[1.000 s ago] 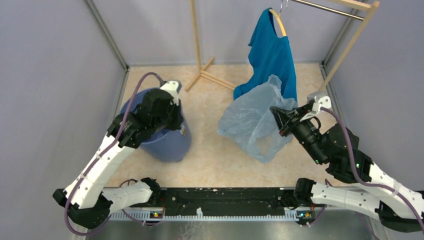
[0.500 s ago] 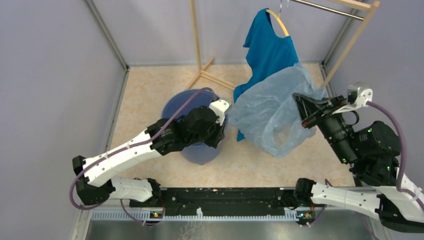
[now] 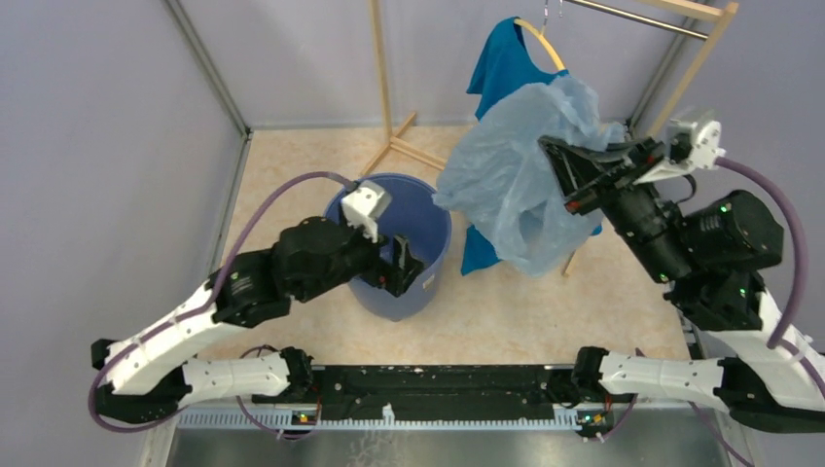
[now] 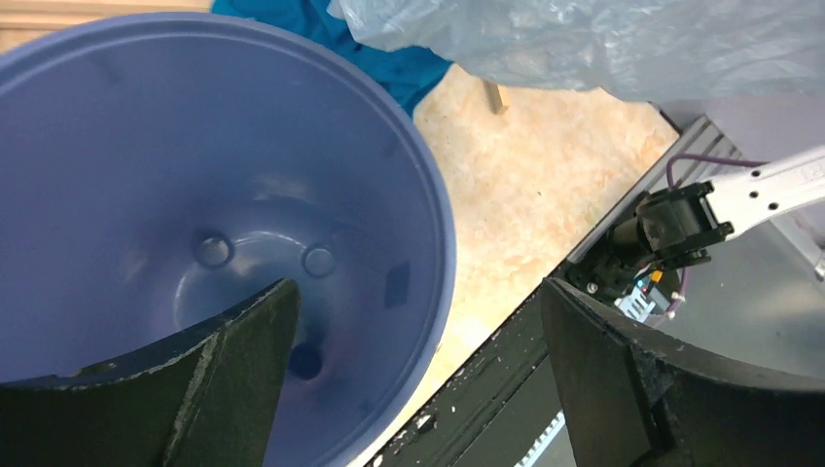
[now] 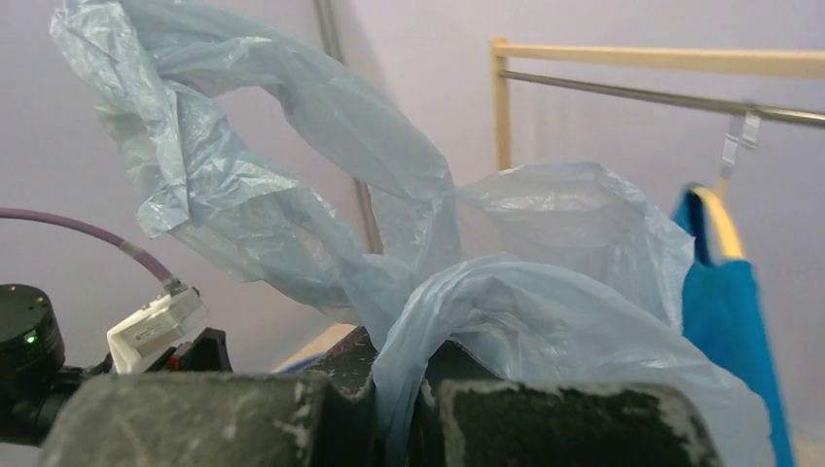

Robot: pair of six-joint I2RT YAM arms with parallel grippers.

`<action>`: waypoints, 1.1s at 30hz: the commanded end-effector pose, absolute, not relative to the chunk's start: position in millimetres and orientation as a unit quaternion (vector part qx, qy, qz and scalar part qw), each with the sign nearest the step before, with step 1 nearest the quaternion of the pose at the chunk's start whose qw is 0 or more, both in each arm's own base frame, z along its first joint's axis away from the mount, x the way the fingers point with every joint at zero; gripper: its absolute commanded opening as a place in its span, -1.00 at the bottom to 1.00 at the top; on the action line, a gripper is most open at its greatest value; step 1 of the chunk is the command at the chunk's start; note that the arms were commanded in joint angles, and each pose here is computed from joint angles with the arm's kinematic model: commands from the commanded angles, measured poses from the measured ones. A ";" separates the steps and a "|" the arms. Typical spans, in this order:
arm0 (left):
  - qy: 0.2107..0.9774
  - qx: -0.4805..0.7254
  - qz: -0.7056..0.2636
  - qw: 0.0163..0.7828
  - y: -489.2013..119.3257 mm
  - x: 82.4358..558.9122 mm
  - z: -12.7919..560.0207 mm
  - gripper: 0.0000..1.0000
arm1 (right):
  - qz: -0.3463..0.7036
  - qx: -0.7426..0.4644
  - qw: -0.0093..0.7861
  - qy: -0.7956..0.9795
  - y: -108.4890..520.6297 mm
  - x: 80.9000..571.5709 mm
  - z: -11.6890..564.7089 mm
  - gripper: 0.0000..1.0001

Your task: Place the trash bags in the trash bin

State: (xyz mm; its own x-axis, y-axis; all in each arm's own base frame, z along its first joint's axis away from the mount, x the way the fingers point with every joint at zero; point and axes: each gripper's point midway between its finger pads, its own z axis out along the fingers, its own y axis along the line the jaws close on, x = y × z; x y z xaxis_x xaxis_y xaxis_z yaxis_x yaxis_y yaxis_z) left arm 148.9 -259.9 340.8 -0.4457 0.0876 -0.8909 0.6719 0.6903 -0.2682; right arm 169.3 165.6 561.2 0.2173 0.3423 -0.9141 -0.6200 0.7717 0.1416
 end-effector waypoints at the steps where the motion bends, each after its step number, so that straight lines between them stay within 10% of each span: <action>1: 0.778 0.175 -0.304 0.522 -209.9 150.2 366.3 0.97 | 0.390 -0.196 0.770 0.467 221.6 152.7 610.8 -1.00; 13: 0.703 0.072 -0.389 0.591 -106.7 115.1 411.3 0.97 | 0.547 -0.229 0.698 0.401 285.0 119.6 659.0 -1.00; 27: 0.732 0.108 -0.385 0.552 -119.1 106.5 412.2 0.93 | 0.331 -0.128 0.639 0.683 281.3 211.2 458.2 -1.00; 33: 0.779 -0.015 -0.276 0.563 -93.7 143.6 405.7 0.55 | 0.215 -0.141 0.654 0.711 267.1 234.7 454.6 -1.00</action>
State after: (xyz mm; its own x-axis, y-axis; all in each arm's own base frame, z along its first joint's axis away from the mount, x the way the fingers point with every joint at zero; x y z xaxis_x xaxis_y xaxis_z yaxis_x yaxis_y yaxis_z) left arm 118.4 -110.6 408.1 -0.3797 -0.2874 -0.8794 0.4909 0.7431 -0.4548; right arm 222.6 296.1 432.3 -0.1663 0.1230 -0.9784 -0.5853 0.7862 0.1983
